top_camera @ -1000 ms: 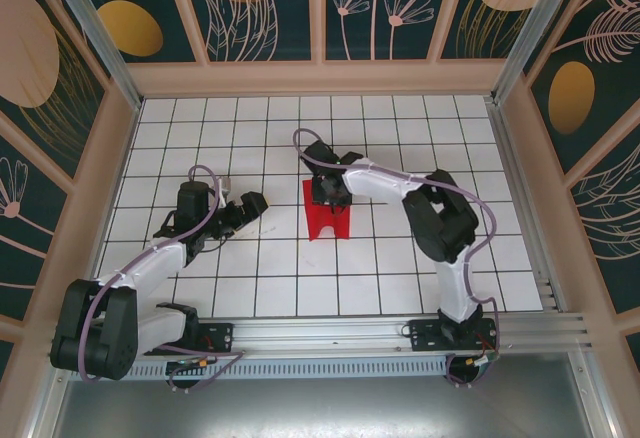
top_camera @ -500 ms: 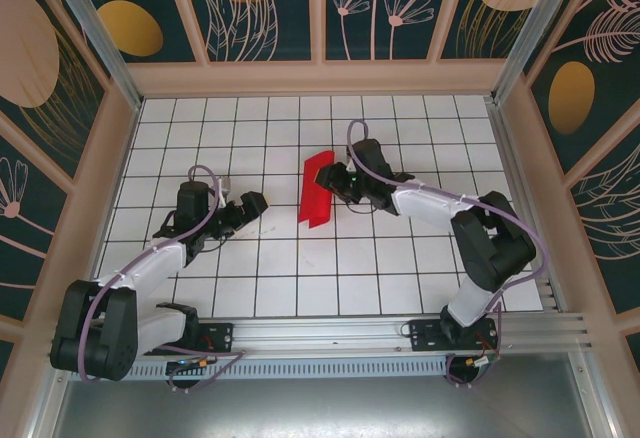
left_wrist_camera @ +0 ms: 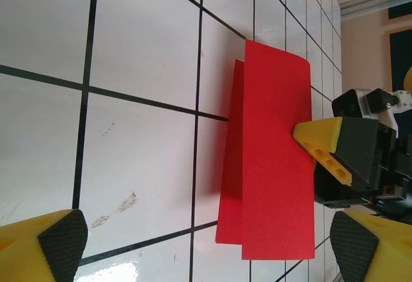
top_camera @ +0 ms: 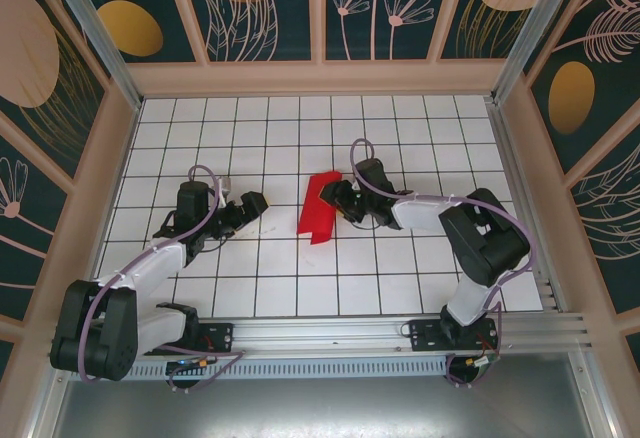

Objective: Fold a paper plane with a square sheet of paper (pick it up from the middle)
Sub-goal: Fold the square sheet of paper in half at the center of the table.

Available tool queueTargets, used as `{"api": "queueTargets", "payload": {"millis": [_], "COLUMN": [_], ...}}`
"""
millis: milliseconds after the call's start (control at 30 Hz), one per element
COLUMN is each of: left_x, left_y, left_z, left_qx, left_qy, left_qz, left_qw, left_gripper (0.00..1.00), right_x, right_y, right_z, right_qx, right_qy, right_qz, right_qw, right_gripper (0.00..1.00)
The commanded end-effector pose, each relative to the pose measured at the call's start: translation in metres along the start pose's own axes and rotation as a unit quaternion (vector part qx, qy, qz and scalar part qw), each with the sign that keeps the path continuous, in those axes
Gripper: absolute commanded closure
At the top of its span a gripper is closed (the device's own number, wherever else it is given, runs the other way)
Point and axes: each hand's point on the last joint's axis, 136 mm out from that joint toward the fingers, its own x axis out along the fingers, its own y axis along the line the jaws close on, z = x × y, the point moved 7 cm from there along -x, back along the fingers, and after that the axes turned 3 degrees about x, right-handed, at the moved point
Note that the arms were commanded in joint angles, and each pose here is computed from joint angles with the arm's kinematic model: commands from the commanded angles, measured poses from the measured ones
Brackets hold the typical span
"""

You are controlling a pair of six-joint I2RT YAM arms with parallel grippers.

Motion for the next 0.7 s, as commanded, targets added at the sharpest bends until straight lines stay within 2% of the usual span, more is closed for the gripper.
{"api": "queueTargets", "payload": {"millis": [0, 100, 267, 467, 667], "left_x": [0.000, 0.001, 0.004, 0.009, 0.013], "left_y": [-0.014, -0.015, -0.016, -0.020, -0.020], "left_z": [0.008, 0.008, 0.009, 0.008, 0.006], "left_qx": [0.011, 0.014, 0.015, 0.019, 0.019], "left_qy": [-0.002, 0.001, 0.006, 0.016, 0.025], "left_qz": [-0.027, -0.031, -0.035, -0.042, -0.042], "left_qw": [1.000, 0.999, 0.999, 0.999, 0.999], "left_gripper": [0.01, 0.01, 0.01, 0.01, 0.01], "right_x": [-0.001, -0.006, -0.017, -0.018, -0.008], "right_y": [-0.005, -0.002, -0.004, -0.016, -0.015], "right_z": [0.003, 0.005, 0.010, 0.009, 0.005], "right_qx": [-0.024, -0.037, -0.037, -0.027, -0.027], "right_qy": [-0.004, -0.005, -0.028, -0.033, -0.009], "right_qz": [-0.040, -0.052, -0.092, -0.130, -0.106], "right_qw": [0.999, 0.998, 0.995, 0.991, 0.994], "right_gripper": [0.38, 0.33, 0.29, 0.32, 0.39]}}
